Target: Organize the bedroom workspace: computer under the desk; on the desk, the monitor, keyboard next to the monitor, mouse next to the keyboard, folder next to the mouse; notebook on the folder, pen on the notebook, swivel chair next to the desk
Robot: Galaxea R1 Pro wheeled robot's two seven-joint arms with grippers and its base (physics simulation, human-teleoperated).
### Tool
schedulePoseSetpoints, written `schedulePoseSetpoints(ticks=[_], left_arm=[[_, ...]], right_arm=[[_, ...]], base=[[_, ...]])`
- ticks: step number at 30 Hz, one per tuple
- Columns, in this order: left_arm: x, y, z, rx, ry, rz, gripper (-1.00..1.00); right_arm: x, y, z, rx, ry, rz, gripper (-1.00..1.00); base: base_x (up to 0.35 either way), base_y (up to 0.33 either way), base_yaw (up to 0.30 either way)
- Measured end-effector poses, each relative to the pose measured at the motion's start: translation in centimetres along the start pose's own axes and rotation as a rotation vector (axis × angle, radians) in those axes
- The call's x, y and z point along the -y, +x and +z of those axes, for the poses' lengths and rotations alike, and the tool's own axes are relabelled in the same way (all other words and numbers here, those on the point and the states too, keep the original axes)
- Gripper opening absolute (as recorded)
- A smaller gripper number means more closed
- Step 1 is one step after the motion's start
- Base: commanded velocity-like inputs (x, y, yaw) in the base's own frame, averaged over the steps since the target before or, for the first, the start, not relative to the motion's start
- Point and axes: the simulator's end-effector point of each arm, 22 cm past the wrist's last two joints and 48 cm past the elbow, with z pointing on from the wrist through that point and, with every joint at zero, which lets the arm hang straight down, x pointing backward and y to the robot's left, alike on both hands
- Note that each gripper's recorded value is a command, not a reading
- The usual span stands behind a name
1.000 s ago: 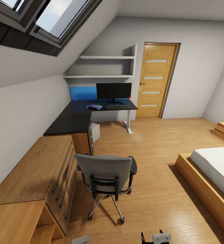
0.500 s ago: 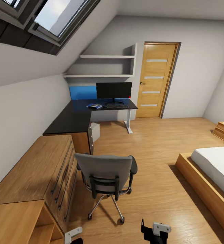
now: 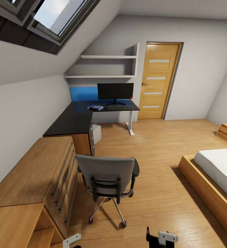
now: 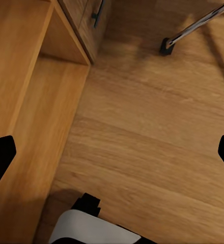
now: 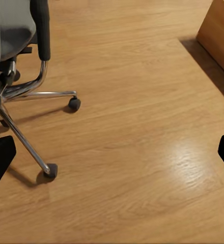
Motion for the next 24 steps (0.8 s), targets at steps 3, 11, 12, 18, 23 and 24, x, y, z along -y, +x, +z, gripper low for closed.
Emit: schedulePoseSetpoints(ticks=[3, 11, 12, 18, 23, 24], left_arm=[[0.0, 0.1, 0.3, -0.001, -0.001, -0.001, 1.00], [0.3, 0.3, 1.2, -0.001, 0.000, 0.000, 1.00], [0.3, 0.4, 1.3, -0.001, 0.000, 0.000, 1.00], [0.3, 0.6, 2.0, -0.002, -0.002, -0.002, 1.00], [0.3, 0.9, 2.5, -0.004, -0.003, -0.007, 1.00], [0.4, 0.9, 2.6, -0.004, -0.003, -0.007, 1.00]], right_arm=[[-0.1, 0.2, 0.2, 0.003, -0.003, -0.002, 1.00], [-0.2, 0.8, 0.8, 0.003, -0.003, -0.002, 1.00], [-0.2, 0.9, 0.9, 0.003, -0.003, -0.002, 1.00], [-0.3, 1.4, 1.4, 0.004, -0.003, -0.002, 1.00], [-0.4, 1.9, 1.8, 0.004, -0.004, -0.002, 1.00], [-0.4, 2.0, 1.9, 0.004, -0.003, -0.002, 1.00]], base=[[0.000, 0.000, 0.000], [-0.050, 0.000, 0.000], [-0.201, 0.000, 0.000], [-0.170, 0.000, 0.000], [-0.045, 0.000, 0.000], [-0.022, 0.000, 0.000]])
